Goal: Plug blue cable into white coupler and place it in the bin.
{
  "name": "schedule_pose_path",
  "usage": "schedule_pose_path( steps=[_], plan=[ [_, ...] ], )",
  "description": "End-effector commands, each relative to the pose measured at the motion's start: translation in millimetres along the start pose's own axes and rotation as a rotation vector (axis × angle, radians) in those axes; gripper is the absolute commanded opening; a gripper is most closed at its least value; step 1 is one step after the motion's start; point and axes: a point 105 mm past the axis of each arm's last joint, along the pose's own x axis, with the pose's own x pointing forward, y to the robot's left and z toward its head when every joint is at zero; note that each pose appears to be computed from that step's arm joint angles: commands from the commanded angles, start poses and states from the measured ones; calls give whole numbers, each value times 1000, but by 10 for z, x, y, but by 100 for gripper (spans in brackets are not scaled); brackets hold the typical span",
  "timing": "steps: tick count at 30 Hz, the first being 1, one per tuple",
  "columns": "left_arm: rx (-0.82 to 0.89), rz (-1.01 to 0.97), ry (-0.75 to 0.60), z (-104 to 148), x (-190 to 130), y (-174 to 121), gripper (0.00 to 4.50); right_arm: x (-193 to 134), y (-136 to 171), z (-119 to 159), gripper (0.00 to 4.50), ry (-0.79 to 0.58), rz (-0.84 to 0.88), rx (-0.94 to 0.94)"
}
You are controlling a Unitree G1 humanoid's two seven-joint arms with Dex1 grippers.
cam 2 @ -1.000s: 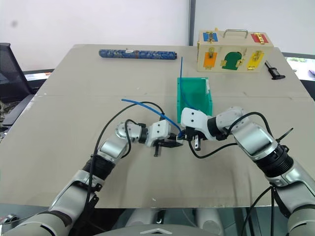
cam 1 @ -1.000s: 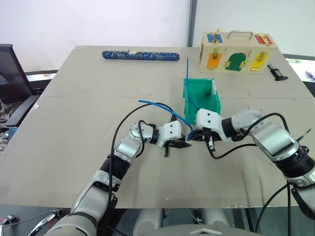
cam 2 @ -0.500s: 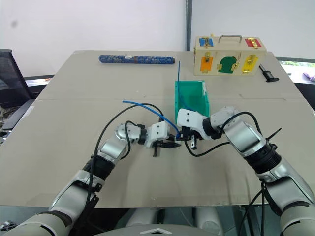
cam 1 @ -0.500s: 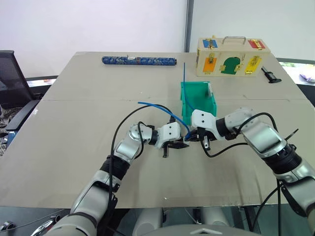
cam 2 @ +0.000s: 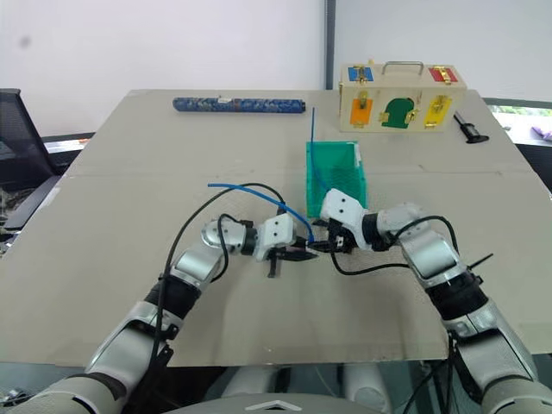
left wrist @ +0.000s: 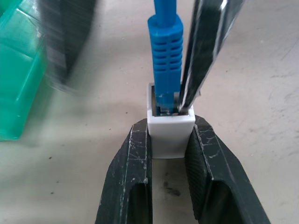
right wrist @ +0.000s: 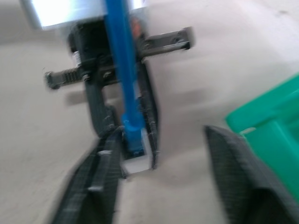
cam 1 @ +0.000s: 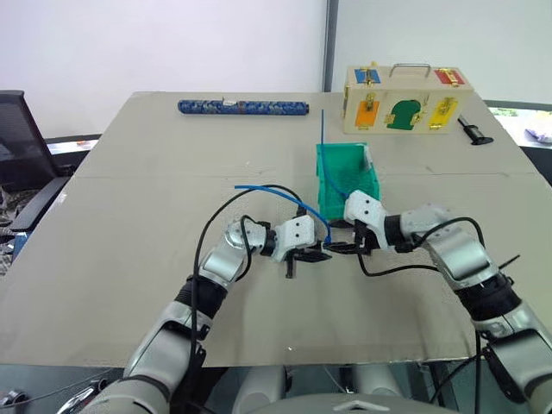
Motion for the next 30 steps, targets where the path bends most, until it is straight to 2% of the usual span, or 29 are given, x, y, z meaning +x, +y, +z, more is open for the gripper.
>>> schedule_pose_path(
  steps=[1, 4, 6, 10, 12, 13, 14, 15, 17, 20, 25, 27, 28, 30],
  plan=[
    [19, 4, -49, 175, -49, 35, 39, -369, -79, 522, 303, -221, -166, -101],
    [2, 7, -82, 285, -104, 68, 39, -563, -34, 533, 303, -246, -292, -112],
    [-43, 38, -150, 469, -154, 151, 39, -682, 14, 470, 303, -231, -389, -117],
    [-284, 73, -280, 904, -287, 388, 39, -935, 22, 336, 303, -208, -633, -64],
    [-388, 80, -318, 1102, -334, 502, 39, -1047, 14, 286, 355, -199, -720, -54],
    [-427, 121, -277, 1130, -333, 594, 39, -1069, 43, 238, 383, -176, -734, -56],
    [-494, 135, -246, 1179, -324, 702, 39, -1101, 67, 202, 429, -166, -763, -57],
    [-536, 155, -237, 1250, -320, 797, 39, -1126, 94, 177, 445, -158, -783, -56],
    [-588, 224, -216, 1334, -284, 1010, 39, -1155, 151, 133, 445, -141, -811, -64],
    [-669, 304, -143, 1283, -195, 1198, 39, -1160, 206, 95, 445, -141, -826, -47],
    [-640, 359, -68, 1296, 35, 1387, 39, -1170, 215, 89, 445, -142, -862, -50],
    [-621, 398, -13, 1235, 62, 1432, 141, -1175, 215, 94, 450, -139, -870, -55],
    [-610, 404, 4, 1220, 68, 1442, 161, -1176, 217, 96, 450, -138, -871, -56],
    [-625, 389, -9, 1282, 72, 1444, 246, -1183, 230, 96, 450, -130, -872, -59]
  ],
)
